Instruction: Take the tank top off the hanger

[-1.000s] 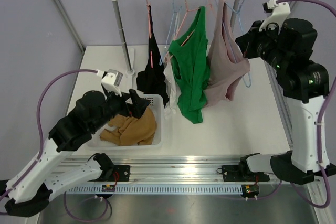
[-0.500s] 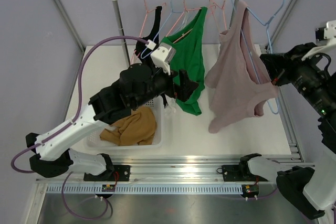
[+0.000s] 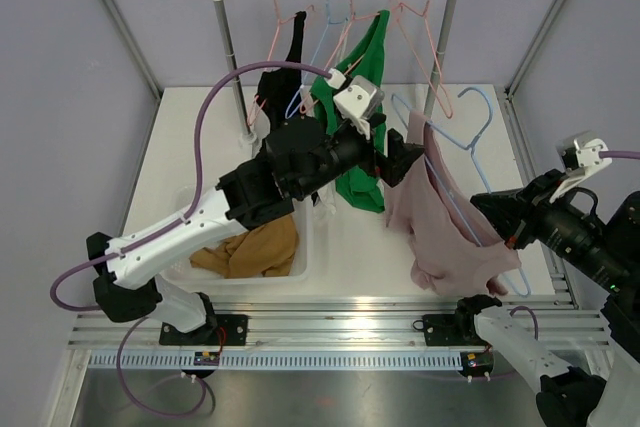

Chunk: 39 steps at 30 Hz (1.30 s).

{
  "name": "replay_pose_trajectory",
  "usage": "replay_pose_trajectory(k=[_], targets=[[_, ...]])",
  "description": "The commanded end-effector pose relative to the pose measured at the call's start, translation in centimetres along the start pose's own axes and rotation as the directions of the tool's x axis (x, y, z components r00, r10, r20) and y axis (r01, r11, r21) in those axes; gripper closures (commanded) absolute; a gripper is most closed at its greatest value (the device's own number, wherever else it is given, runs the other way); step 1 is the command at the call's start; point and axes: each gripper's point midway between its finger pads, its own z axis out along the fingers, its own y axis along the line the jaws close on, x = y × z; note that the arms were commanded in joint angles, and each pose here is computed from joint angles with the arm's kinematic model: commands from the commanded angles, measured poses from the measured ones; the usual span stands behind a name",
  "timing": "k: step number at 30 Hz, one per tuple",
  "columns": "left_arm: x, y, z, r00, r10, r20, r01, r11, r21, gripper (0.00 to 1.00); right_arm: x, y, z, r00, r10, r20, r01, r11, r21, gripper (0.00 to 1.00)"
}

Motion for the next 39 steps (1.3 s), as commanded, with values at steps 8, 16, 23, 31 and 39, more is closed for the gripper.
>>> replay_pose_trajectory(k=[8,16,23,31,39], targets=[[3.3,1.9,3.6,0.998,0.055,-0.017,-0.057,0.992,-0.108,0.39,0.5,1.5,-0.3,1.0,-0.006,0.008,0.007,0.996,-0.091,1.0],[3.9,3.4,3.0,0.998,0.06,-0.036,-0.066,0.98,-0.186,1.0,1.4,0.4,0.8,1.0,-0.004,-0.022,0.003,0.999,-0.051,1.0],[4.2,12.1,-2.6,0.994,-0.105,0.0,0.086,0.815,-0.574,1.0,4.3,2.2,2.1,0.996,-0.033,-0.08,0.014,0.976,-0.219,1.0],[3.5,17.4,-8.3,0.975,-0.202,0.09,0.209,0.708,-0.674,1.0,5.7,3.1,0.9,0.995,-0.086,-0.043,0.07,0.955,-0.288,1.0],[5.6,15.6,-9.2,0.958,-0.282,0.046,0.253,0.764,-0.594,1.0,4.0,3.8,-0.8,0.971,-0.161,0.176,0.208,0.934,-0.289,1.0]])
